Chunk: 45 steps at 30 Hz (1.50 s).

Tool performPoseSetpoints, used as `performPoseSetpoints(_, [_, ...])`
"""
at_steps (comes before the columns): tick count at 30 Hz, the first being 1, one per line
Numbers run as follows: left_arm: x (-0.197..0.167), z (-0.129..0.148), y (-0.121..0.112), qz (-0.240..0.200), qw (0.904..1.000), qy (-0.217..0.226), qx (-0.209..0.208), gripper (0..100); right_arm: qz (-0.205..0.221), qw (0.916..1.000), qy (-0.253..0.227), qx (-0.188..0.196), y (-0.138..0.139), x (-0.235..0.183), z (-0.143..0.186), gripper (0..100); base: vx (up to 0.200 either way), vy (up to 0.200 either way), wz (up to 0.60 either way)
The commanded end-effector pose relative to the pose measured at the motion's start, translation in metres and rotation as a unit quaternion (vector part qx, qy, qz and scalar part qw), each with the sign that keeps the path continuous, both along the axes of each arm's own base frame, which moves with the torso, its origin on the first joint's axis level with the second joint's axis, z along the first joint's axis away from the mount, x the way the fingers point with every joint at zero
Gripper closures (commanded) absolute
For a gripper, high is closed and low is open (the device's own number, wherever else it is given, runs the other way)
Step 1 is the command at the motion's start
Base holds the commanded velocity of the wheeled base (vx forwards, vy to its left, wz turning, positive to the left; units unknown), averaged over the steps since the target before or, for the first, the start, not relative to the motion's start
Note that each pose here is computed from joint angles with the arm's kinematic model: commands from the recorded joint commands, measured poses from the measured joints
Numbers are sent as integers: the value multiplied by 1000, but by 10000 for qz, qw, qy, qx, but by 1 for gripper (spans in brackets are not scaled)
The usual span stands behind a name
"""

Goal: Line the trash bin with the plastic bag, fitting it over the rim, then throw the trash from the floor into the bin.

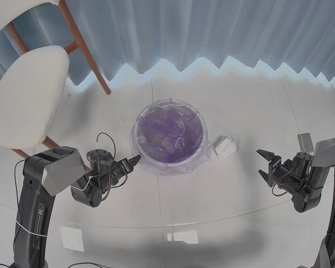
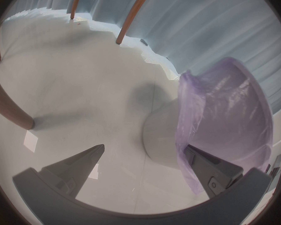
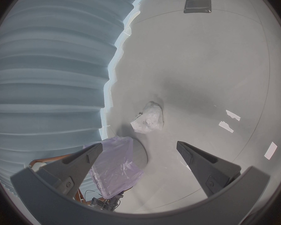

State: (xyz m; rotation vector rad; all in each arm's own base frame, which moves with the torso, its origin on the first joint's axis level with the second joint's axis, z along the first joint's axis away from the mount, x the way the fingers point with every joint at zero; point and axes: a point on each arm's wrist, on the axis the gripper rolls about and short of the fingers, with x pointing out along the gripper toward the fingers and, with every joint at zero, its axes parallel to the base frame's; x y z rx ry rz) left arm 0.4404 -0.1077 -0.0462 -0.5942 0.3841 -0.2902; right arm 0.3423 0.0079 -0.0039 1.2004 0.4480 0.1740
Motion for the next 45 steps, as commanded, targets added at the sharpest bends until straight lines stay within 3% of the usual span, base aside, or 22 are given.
performPoseSetpoints(1, [10,-8,-1,137,9999,58,-82,0,8,10000,-37,-1,0,0,-2,0,0,0,0])
performPoseSetpoints(17, [35,-40,4,590,9966,575,-37,0,4,10000,-35,-15,0,3,-5,0,0,0,0])
performPoseSetpoints(28, [38,-38,5,669,9961,537,-207,0,6,10000,-15,-22,0,3,-7,0,0,0,0])
performPoseSetpoints(32, [37,-34,0,619,9972,281,-324,0,13,10000,-15,-22,0,3,-7,0,0,0,0])
performPoseSetpoints(37, [23,-21,1,454,9944,-720,-625,0,6,10000,-7,-24,0,3,-7,0,0,0,0])
performPoseSetpoints(45, [0,4,16,70,9906,-1143,-742,0,-2,10000,1,-24,0,3,-7,0,0,0,0])
